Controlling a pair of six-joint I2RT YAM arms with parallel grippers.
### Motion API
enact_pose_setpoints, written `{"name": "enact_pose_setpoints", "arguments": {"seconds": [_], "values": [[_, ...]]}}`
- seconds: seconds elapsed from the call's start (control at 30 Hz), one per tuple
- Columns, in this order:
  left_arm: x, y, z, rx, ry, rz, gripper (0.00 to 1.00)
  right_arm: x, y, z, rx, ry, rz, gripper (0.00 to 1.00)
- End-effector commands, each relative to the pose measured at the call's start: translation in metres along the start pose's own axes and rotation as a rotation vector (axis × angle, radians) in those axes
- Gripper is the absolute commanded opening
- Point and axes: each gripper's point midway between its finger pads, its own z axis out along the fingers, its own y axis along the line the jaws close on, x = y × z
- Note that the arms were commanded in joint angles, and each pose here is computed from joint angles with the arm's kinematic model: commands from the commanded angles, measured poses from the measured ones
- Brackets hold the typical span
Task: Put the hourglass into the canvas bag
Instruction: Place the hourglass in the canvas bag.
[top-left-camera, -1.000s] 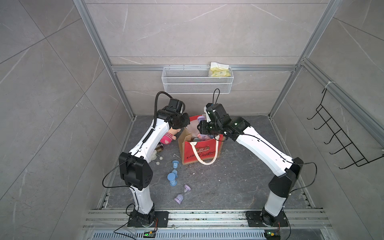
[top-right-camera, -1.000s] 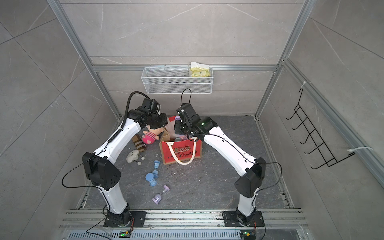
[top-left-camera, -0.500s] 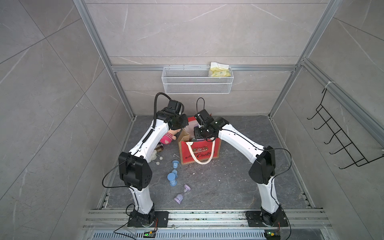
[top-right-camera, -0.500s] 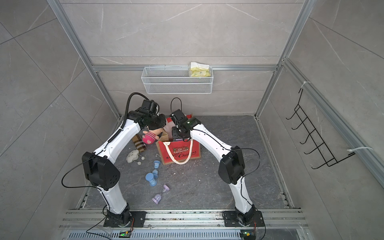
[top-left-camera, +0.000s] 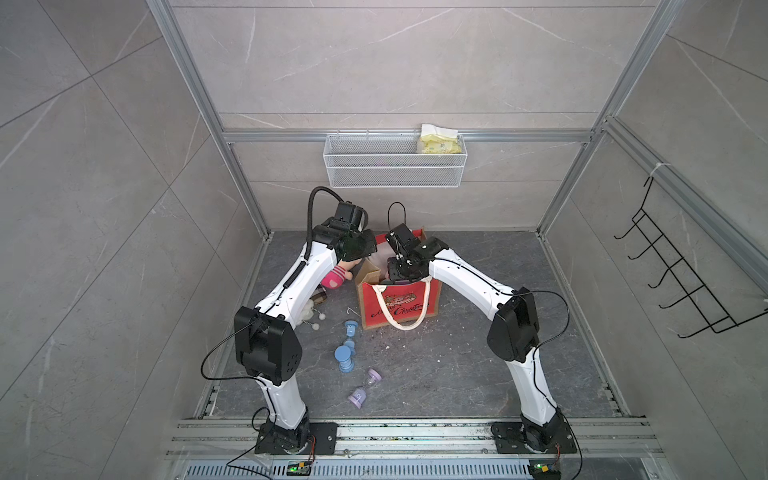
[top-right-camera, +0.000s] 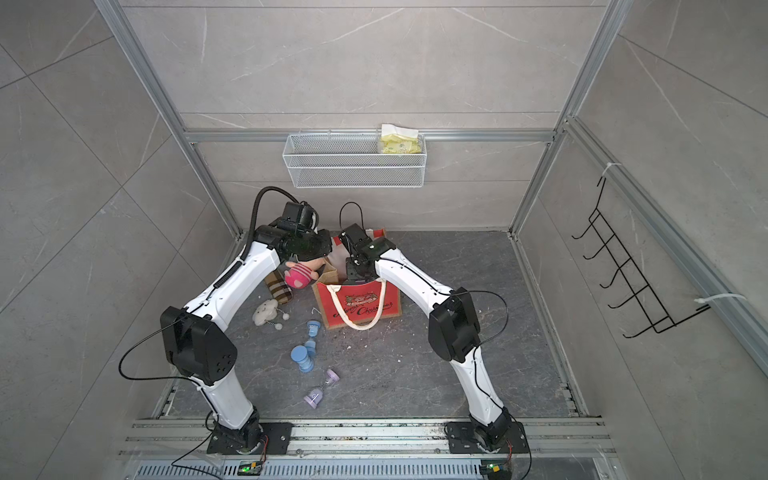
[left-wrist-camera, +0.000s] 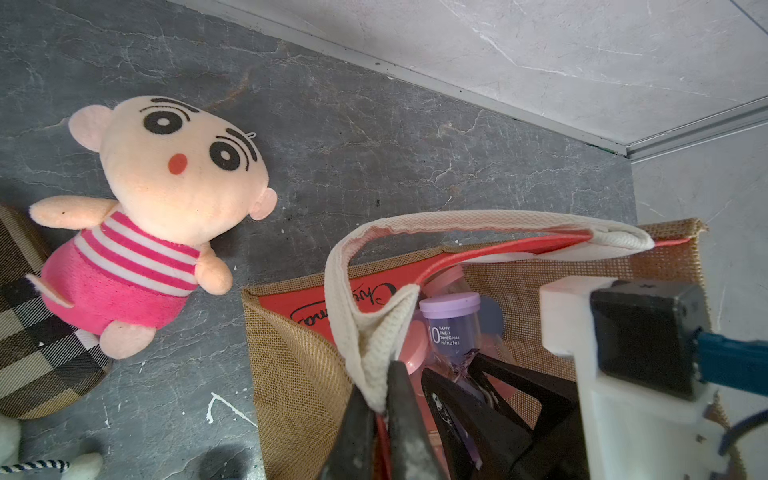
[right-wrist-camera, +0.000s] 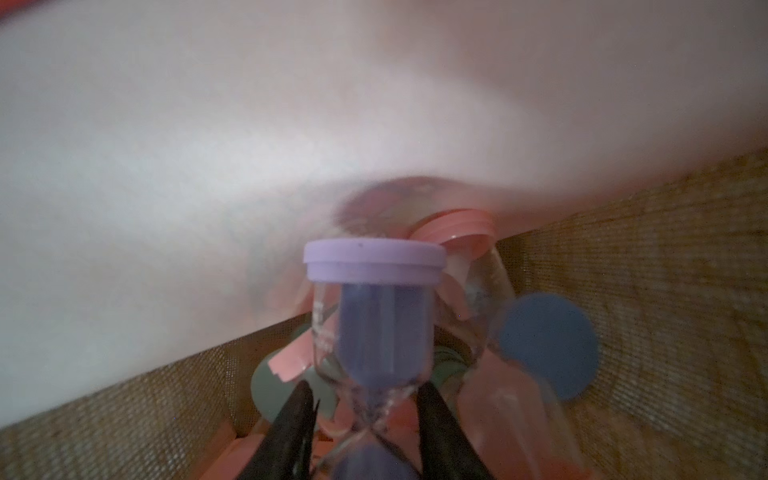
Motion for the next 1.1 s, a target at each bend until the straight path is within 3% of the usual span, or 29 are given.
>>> {"name": "enact_pose_setpoints", "arguments": {"seconds": [0.0,0.3,0.57,0.87,1.07], "values": [[-0.023,-0.019,-0.03,0.078,-0.097,0.001,0.0,0.007,-0.006,0.007,0.03,0.015,-0.008,0.19],[-0.027,-0.019,-0.031,0.071,-0.108,-0.009,0.1,-0.015,-0.002,-0.046,-0.026,-0.064,0.0,0.49],[-0.028,-0.02,-0.032,0.076,-0.117,-0.019,0.31,-0.025,0.0,-0.106,-0.108,-0.15,-0.009,0.74],[-0.035,-0.02,-0.048,0.064,-0.154,-0.004,0.61,-0.007,0.017,-0.176,-0.223,-0.213,-0.062,0.88],[-0.036,-0.013,-0.068,0.028,-0.192,0.013,0.76,0.042,0.056,-0.209,-0.247,-0.223,-0.182,0.92]]}}
